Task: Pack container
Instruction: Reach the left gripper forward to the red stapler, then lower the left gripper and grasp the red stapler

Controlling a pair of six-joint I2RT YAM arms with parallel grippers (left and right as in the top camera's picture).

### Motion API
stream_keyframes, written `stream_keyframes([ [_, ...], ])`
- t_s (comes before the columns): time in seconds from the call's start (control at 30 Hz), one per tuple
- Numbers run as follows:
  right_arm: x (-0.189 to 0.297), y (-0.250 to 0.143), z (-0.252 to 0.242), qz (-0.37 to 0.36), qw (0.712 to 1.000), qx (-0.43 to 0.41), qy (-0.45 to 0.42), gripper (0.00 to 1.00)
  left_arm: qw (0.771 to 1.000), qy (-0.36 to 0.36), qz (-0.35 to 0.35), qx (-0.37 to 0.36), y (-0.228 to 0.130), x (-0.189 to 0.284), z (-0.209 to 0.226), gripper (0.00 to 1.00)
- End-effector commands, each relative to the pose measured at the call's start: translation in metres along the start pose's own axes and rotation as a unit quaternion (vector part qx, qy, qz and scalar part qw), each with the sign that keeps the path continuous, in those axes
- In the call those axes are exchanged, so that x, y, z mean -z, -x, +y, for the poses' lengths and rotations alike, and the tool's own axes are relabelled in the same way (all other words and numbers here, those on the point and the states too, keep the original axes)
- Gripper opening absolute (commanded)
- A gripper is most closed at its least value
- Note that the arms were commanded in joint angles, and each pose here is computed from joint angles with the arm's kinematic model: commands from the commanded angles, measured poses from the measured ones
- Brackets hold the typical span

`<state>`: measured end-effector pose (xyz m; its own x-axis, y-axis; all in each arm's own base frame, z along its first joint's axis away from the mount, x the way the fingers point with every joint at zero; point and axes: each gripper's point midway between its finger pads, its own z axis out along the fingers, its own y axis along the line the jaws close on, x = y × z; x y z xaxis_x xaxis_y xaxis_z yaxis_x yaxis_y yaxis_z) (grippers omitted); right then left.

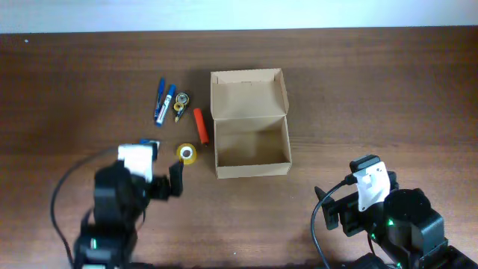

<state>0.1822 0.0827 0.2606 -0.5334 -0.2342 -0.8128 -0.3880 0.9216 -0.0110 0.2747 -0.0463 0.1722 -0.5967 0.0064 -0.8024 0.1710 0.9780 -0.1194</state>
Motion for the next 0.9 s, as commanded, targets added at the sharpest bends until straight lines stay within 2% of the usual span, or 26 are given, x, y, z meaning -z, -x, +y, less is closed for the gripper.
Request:
stream_keyframes([
  [0.0, 0.002, 0.002, 0.001, -0.006, 1.0, 0.0, 0.001, 0.99, 0.999, 0.011, 0.041, -0.029, 0.012, -0.023, 0.008, 1.0],
  [0.2, 0.002, 0.002, 0.001, -0.006, 1.0, 0.0, 0.001, 0.99, 0.994, 0.005, 0.107, -0.026, 0.032, -0.076, 0.01, 0.99],
  [0.33, 0.002, 0.002, 0.001, -0.006, 1.0, 0.0, 0.001, 0.99, 0.989, -0.008, 0.135, -0.051, 0.04, -0.111, 0.001, 1.0],
  [0.53, 0.002, 0.002, 0.001, -0.006, 1.0, 0.0, 0.001, 0.99, 0.983, -0.03, 0.169, -0.065, 0.022, -0.148, -0.018, 1.0],
  [0.67, 0.002, 0.002, 0.001, -0.006, 1.0, 0.0, 0.001, 0.99, 0.979, -0.072, 0.186, -0.053, 0.009, -0.158, -0.032, 1.0],
  [0.87, 0.002, 0.002, 0.001, -0.006, 1.0, 0.0, 0.001, 0.99, 0.976, -0.069, 0.201, -0.052, -0.003, -0.169, -0.029, 1.0],
])
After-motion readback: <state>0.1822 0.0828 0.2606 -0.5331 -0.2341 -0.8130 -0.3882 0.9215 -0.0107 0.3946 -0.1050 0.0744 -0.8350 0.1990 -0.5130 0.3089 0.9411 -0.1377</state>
